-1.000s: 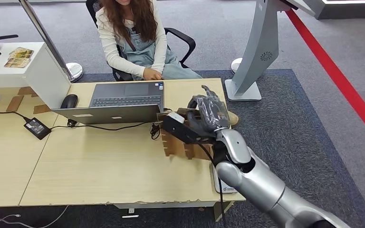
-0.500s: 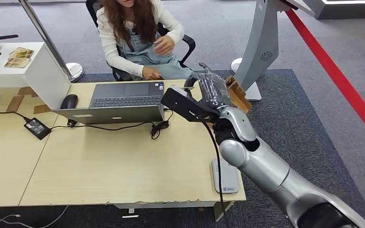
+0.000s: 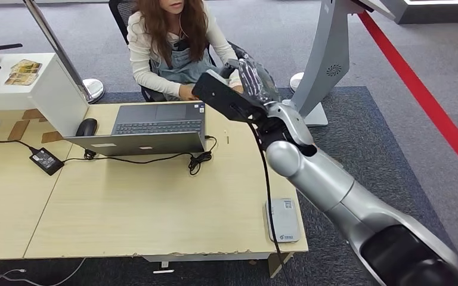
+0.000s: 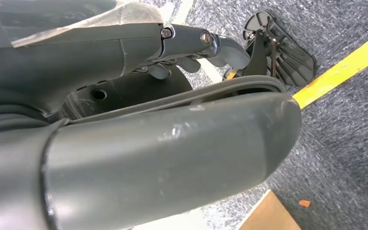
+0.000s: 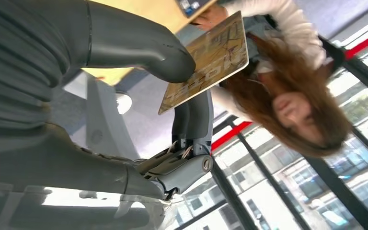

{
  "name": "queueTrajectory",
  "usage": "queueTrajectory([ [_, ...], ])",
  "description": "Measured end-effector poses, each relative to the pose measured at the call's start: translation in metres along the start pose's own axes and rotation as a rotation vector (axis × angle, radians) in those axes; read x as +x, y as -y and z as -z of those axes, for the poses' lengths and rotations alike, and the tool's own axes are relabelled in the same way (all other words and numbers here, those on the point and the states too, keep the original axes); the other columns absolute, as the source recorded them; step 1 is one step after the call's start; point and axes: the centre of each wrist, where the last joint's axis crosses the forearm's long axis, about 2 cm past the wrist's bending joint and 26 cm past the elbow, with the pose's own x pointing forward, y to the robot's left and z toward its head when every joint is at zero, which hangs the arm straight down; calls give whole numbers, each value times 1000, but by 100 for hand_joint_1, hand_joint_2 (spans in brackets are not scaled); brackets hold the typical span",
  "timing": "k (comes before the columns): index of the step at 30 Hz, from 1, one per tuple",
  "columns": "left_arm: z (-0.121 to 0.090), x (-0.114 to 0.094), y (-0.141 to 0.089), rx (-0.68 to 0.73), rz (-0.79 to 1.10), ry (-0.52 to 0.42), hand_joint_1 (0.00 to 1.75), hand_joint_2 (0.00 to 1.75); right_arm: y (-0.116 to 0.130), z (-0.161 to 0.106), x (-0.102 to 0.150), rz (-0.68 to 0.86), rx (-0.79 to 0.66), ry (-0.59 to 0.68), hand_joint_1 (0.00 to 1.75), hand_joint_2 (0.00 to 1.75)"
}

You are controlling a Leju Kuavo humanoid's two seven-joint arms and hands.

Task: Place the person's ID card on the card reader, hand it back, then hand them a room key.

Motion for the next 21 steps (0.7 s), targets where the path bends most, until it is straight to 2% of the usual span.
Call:
queueTrajectory([
  [5, 0, 0, 0, -3, 18, 0, 0, 0, 5, 34, 26, -5, -42, 32, 175, 175],
  [11, 0, 0, 1, -9, 42, -1, 0, 0, -4, 57, 46, -30, -37, -8, 175, 175],
  [21, 0, -3, 3, -7, 55, 0, 0, 0, -32, 62, 43, -86, 24, -160, 175, 175],
])
